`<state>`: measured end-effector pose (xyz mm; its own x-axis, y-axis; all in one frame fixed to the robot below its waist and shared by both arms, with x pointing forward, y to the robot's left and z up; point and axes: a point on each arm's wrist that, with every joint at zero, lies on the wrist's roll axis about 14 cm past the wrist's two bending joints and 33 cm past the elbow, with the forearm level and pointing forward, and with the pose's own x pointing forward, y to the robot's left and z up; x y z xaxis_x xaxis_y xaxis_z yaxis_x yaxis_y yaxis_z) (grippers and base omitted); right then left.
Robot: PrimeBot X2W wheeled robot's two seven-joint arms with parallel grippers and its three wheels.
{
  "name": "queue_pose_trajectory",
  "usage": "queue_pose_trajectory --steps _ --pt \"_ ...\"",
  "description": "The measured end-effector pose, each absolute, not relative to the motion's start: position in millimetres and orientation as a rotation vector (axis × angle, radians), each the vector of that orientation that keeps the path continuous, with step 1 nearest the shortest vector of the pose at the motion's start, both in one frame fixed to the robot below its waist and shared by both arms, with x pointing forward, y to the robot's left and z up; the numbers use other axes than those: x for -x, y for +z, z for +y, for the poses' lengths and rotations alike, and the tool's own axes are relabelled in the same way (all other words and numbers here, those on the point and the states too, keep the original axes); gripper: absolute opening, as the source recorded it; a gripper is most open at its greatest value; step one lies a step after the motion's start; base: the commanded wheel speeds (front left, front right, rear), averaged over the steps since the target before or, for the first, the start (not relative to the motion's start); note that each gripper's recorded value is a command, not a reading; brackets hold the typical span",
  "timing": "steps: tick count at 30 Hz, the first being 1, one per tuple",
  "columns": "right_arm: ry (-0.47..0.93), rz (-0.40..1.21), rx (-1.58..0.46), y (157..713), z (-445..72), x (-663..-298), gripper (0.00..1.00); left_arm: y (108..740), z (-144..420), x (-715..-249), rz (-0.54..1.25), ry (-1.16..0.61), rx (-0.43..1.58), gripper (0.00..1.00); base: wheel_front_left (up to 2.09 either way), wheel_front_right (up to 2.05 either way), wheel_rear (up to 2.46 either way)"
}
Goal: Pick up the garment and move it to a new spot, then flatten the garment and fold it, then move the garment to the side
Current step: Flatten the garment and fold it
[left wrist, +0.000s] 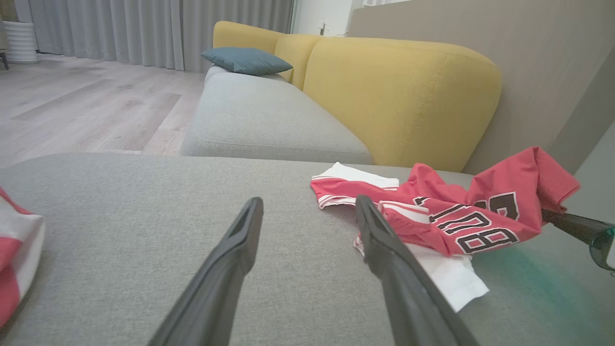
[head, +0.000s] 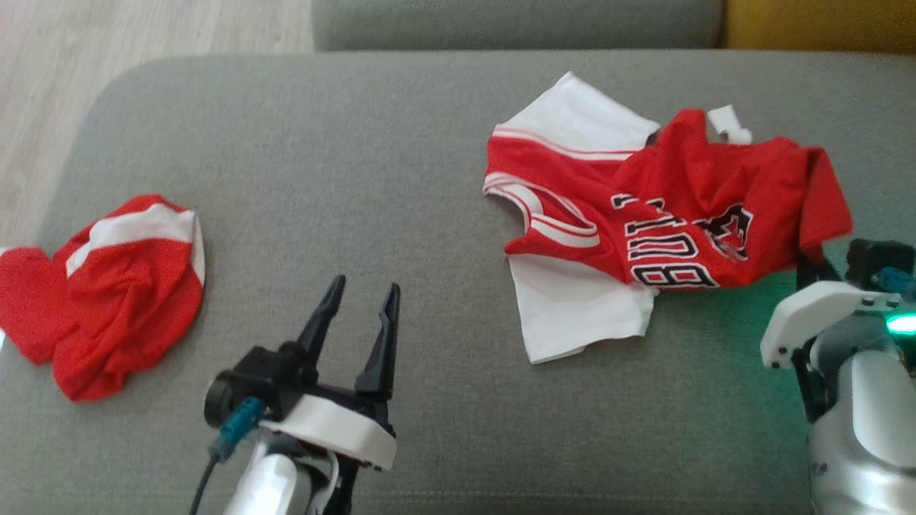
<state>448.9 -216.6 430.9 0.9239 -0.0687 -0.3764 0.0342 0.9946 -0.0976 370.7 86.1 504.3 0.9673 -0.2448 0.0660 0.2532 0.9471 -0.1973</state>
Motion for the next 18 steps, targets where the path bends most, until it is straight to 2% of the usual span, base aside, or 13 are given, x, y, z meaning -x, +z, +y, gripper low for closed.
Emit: queue_pose_trajectory --steps 12,18 --pt "-0.079 0.741 0.075 432.8 -254.9 -364.7 0.00 519.7 61.1 -350.4 -0.071 -0.305 0.245 1.00 0.00 0.00 0.00" --pt "-0.066 0.780 0.054 437.6 -250.9 -359.1 0.00 515.1 61.8 -352.5 -0.056 -0.301 0.249 1.00 0.00 0.00 0.00"
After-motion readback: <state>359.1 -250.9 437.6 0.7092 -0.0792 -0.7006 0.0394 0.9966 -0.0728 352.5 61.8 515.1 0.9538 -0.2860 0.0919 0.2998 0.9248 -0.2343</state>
